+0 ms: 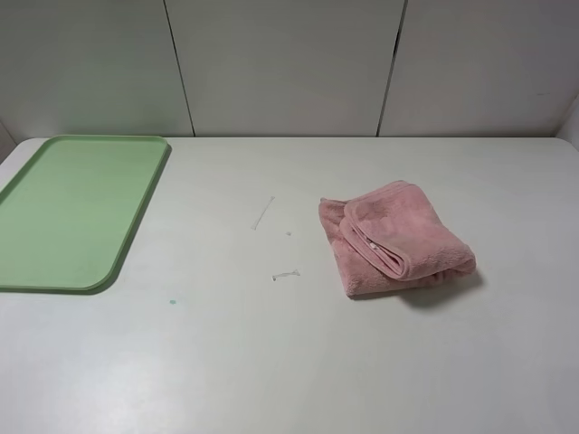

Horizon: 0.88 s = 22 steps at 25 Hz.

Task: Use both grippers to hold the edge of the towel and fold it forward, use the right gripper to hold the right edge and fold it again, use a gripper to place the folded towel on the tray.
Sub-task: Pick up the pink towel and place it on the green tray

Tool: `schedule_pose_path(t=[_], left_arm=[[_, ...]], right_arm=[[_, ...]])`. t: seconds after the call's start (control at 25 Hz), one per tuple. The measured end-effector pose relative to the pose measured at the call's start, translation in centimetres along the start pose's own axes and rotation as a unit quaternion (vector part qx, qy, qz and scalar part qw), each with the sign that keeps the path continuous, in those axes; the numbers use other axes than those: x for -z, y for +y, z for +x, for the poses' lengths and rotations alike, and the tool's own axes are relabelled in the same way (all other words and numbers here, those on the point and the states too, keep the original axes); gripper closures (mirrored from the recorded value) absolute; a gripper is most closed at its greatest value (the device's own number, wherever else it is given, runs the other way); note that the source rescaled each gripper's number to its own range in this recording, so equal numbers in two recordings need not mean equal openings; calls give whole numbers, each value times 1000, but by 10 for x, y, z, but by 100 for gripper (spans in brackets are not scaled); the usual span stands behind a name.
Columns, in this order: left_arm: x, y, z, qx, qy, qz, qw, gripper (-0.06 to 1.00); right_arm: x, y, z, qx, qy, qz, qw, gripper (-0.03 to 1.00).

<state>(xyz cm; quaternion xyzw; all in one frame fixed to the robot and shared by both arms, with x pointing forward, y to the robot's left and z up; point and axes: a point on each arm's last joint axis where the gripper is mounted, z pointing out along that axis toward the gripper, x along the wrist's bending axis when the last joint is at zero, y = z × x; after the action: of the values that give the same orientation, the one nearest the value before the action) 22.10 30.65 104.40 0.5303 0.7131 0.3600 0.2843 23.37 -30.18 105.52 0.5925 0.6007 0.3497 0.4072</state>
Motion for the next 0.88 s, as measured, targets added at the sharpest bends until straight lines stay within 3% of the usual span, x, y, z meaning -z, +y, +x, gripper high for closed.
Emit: schedule_pose_path(t=[0.68,0.88], left_arm=[[0,0,0,0,0,0,1000,-5],[0,1,-1,-20,-4,-3,1000,-5]], right_arm=[[0,0,0,0,0,0,1000,-3],[0,0,0,0,0,0,1000,-3]])
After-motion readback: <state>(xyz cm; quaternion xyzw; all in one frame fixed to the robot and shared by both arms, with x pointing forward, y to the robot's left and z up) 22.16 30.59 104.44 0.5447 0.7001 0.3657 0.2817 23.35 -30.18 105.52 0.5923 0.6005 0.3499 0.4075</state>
